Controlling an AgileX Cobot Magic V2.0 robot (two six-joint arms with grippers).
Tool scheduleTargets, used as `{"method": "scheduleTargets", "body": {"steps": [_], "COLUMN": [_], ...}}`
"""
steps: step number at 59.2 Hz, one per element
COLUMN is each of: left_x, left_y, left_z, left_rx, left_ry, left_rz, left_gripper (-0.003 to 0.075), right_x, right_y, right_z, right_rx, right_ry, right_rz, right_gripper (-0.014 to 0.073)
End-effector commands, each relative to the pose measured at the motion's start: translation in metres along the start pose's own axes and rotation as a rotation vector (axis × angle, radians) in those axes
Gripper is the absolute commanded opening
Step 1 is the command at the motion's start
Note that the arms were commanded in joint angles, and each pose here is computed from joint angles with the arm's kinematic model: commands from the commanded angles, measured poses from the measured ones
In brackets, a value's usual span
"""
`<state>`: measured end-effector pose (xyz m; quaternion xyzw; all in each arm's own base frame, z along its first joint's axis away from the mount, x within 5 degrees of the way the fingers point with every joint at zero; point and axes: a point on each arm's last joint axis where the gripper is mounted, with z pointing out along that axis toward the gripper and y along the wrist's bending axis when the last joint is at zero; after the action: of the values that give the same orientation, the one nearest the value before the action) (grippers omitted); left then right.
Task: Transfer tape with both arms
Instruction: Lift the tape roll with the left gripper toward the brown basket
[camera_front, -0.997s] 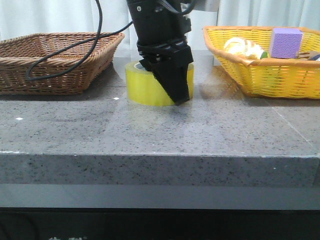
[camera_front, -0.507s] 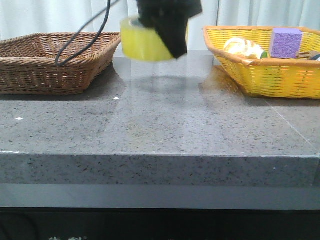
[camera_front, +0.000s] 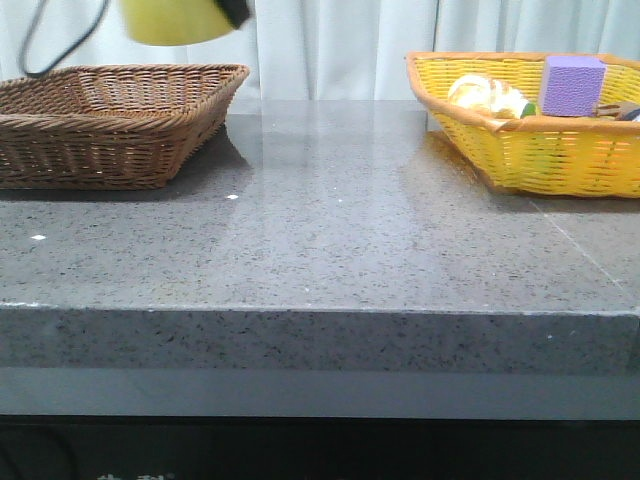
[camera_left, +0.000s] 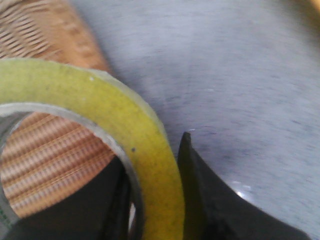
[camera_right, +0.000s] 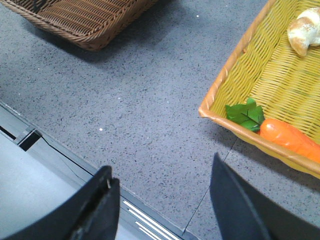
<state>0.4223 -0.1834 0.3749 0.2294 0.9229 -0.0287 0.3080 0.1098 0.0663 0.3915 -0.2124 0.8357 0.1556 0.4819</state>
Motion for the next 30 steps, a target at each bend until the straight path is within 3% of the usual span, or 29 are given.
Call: {"method": "scheduleTargets", "body": {"steps": [1, 13, 30], "left_x": [-0.003, 0.012, 0.032], "left_y": [0.022, 0.042, 0.045], "left_z": [-0.037, -0.008, 0.02], "left_rx": [-0.041, -0.061, -0.079], "left_ry": [-0.068, 0.031, 0.154], "left_rz": [-0.068, -0.105, -0.098], "left_gripper": [0.0126, 0.0126, 0.0145], "right_x": [-0.011, -0.011, -0.011], "right_y": [0.0, 0.0, 0.0], "right_z": [-0.005, -0.005, -0.005], "right_rx": [0.005, 0.005, 0.005], "right_ry": [-0.086, -0.086, -0.086], "right_rz": [-0.003, -0.003, -0.003], "right_gripper": [0.0433, 0.0433, 0.0433]}}
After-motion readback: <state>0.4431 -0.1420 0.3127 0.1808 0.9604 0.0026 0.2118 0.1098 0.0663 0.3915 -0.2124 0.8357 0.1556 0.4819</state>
